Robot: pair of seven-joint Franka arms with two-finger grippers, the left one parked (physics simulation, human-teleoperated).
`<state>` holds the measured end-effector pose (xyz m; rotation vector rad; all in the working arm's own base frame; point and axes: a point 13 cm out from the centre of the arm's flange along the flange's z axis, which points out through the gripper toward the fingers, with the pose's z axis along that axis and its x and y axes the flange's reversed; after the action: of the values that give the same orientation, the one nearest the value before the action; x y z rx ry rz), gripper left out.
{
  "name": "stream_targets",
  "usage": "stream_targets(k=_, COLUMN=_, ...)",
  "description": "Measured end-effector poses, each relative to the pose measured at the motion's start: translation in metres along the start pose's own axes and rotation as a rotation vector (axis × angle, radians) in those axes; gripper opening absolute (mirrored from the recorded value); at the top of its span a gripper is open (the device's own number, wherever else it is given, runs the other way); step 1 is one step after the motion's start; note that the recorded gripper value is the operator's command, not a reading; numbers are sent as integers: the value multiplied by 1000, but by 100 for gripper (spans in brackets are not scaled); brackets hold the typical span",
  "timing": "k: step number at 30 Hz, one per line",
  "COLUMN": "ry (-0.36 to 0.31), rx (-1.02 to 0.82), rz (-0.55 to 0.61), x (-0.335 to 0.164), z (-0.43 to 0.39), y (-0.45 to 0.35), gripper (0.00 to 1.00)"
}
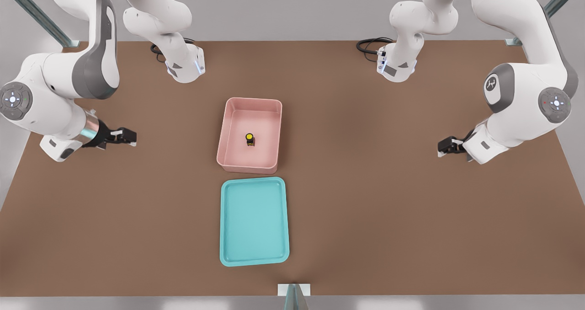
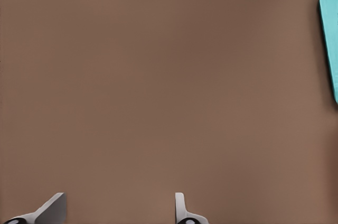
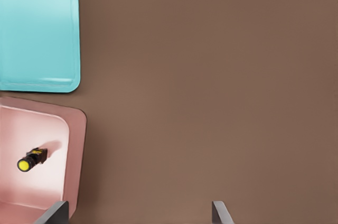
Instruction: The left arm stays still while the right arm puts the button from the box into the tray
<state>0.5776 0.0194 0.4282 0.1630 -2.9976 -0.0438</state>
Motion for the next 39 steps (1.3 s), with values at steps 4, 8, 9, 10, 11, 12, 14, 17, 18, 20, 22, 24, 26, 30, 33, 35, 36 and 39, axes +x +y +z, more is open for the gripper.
stream_targets(k=4, ry=-12, rx=18, rz=-96, x=-10, z=7, y=76, gripper=100)
stream_targets(k=8, ry=-10, rx=37, rz=-166, x=-16, z=36, y=193, gripper=100)
stream_targets(k=9, ry=-4, rx=32, rz=-137, x=-17, z=48, y=198, gripper=100)
stream_targets(k=10, ry=7, rx=25, rz=-105, x=-12, z=63, y=201, gripper=100)
stream_targets(k=11, ry=19, rx=19, rz=-76, x=-1, z=79, y=204, gripper=100)
stream_targets(k=12, ry=29, rx=17, rz=-51, x=11, z=95, y=209, gripper=100)
stream_targets(k=14, ry=24, rx=18, rz=-12, x=24, z=116, y=226, gripper=100)
stream_targets(k=17, ry=1, rx=12, rz=30, x=45, z=144, y=244, gripper=100)
stream_targets(k=18, ry=-12, rx=9, rz=32, x=49, z=149, y=253, gripper=100)
stream_targets(k=20, ry=-26, rx=9, rz=23, x=60, z=163, y=276, gripper=100)
stream_targets(k=22, ry=-33, rx=12, rz=6, x=73, z=179, y=300, gripper=100)
stream_targets(k=24, ry=-30, rx=19, rz=-5, x=86, z=200, y=317, gripper=100)
stream_targets(k=26, ry=-25, rx=25, rz=-5, x=95, z=221, y=328, gripper=100)
stream_targets(k=30, ry=-18, rx=32, rz=30, x=95, z=257, y=332, gripper=100)
stream_targets(k=33, ry=-10, rx=35, rz=66, x=88, z=285, y=331, gripper=100)
stream_targets(k=35, ry=-6, rx=35, rz=87, x=83, z=300, y=332, gripper=100)
stream_targets(k=36, ry=-3, rx=36, rz=96, x=81, z=307, y=332, gripper=100)
stream_targets(k=39, ry=8, rx=41, rz=119, x=77, z=327, y=333, gripper=100)
